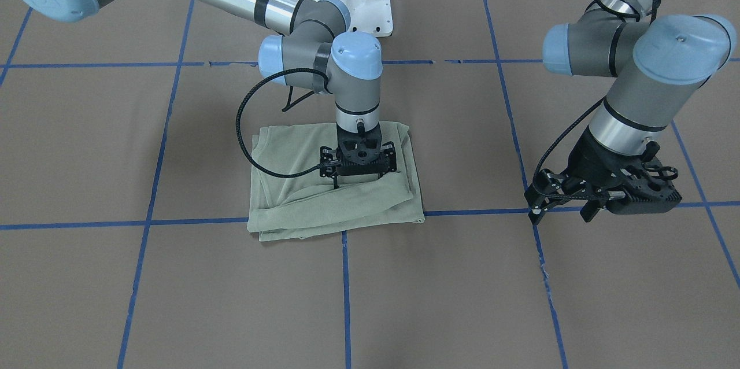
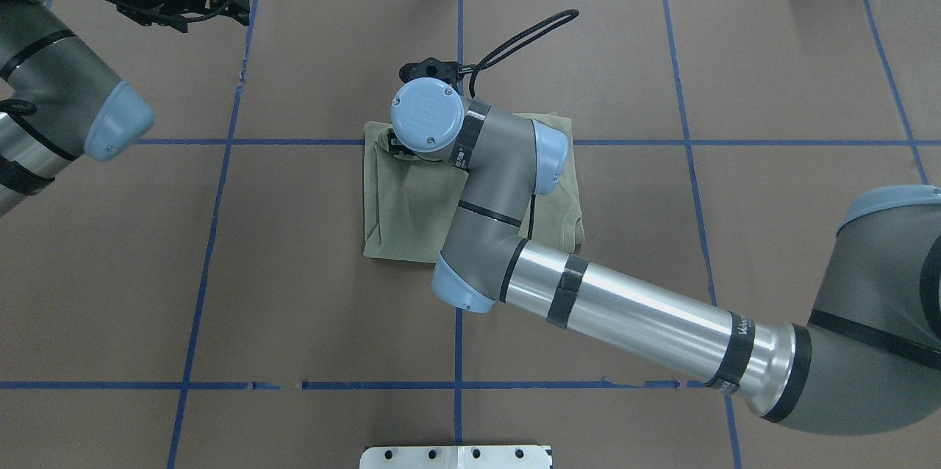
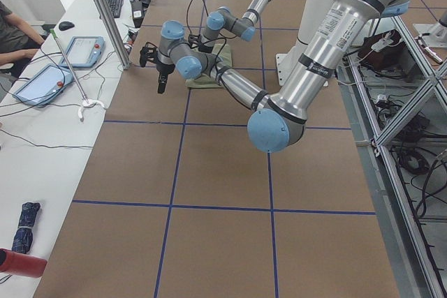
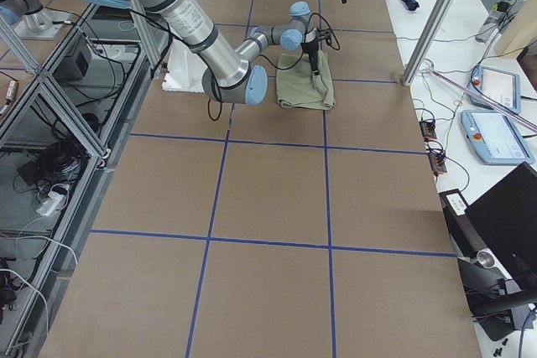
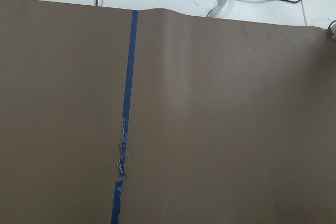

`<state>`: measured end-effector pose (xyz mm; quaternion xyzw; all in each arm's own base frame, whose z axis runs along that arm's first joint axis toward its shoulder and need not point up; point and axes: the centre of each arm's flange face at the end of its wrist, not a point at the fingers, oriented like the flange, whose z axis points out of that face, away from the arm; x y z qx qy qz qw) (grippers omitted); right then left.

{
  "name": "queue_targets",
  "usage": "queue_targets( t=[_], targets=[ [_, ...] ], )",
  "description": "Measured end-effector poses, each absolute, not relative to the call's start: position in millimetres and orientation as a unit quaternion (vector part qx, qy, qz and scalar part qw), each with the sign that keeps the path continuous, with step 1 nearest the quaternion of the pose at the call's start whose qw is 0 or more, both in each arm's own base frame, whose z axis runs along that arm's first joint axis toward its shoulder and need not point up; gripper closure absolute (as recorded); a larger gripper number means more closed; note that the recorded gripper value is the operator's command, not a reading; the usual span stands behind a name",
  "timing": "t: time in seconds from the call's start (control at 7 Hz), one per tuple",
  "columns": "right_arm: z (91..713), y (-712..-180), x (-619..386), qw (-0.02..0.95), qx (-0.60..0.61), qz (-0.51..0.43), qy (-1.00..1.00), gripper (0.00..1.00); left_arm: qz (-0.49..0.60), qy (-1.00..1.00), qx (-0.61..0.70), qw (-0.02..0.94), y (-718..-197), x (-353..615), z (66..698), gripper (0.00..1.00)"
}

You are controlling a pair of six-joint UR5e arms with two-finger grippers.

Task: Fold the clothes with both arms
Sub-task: 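Press and tuck the folded shirt's top layer with the right gripper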

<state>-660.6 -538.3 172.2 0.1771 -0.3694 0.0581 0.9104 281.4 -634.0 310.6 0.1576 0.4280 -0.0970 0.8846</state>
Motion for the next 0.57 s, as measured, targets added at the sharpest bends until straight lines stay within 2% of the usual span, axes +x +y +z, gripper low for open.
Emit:
queue_targets(
  t=[0.29,0.57],
  targets=[
    [158.7,-585.5,-648.6,0.902,0.193,0.077,-0.379,0.00,-0.098,0.428,0.158,0.885,-634.4,280.8,310.8,0.00],
    [142.5,-610.4,-632.6,0.893,0.194,0.085,-0.398,0.00,-0.100,0.428,0.159,0.884,-635.9,277.9,310.1,0.00]
  ],
)
